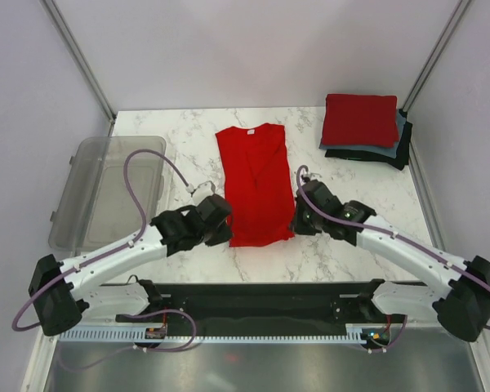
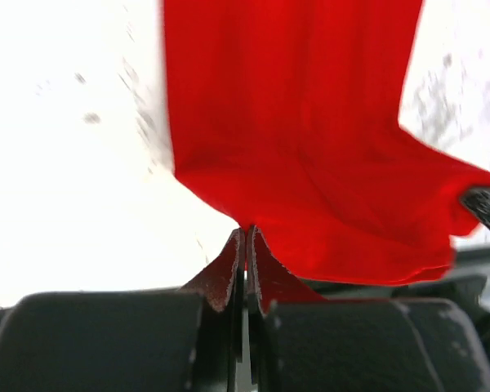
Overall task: Fold and stack the t-shirts
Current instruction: Fold the tshirt
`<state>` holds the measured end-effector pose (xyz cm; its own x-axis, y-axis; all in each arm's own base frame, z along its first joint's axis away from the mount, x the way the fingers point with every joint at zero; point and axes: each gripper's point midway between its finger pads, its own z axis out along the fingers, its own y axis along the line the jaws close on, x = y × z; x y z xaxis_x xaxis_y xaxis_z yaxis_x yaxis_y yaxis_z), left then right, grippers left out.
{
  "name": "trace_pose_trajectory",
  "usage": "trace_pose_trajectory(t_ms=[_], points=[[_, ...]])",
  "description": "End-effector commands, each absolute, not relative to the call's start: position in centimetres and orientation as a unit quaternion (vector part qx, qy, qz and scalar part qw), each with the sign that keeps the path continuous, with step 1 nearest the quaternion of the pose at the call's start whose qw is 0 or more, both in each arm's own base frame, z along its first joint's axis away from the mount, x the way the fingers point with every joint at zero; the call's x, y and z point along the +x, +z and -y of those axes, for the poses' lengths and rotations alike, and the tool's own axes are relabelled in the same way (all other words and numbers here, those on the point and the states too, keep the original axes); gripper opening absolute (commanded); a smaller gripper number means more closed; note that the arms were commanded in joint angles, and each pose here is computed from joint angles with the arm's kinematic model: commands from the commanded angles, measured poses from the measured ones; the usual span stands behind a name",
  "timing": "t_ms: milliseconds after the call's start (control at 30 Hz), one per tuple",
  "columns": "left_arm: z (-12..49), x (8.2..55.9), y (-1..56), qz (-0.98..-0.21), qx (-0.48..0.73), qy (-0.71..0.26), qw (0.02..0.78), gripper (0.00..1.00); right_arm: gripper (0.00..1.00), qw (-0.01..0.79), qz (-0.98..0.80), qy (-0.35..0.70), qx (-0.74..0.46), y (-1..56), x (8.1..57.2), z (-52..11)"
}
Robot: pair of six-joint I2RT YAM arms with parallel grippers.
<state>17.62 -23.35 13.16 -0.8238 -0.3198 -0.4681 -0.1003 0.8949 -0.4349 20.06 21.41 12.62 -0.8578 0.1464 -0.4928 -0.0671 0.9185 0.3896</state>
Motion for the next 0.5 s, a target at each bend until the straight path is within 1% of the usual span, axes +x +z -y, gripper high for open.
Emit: trace_pose_trajectory(t_ms=[0, 233, 433, 467], points=[[21.3, 21.6, 14.7, -0.929, -0.107, -0.162, 0.316, 0.02, 0.00, 0.320, -0.935, 0.155, 0.004, 15.3, 24.8, -20.8], [20.6, 27.5, 14.8, -0.932, -0.100, -0.136, 0.320, 0.02, 0.00, 0.327, -0.937, 0.122, -0.005, 15.8, 31.6, -20.9], [20.4, 31.4, 12.5, -0.939, -0.106, -0.130, 0.299, 0.02, 0.00, 0.317, -0.939, 0.133, -0.006, 14.5, 35.3, -21.6], [20.7, 32.3, 12.9, -0.937, -0.106, -0.135, 0.305, 0.02, 0.00, 0.316, -0.939, 0.133, -0.006, 14.3, 35.7, -21.6]])
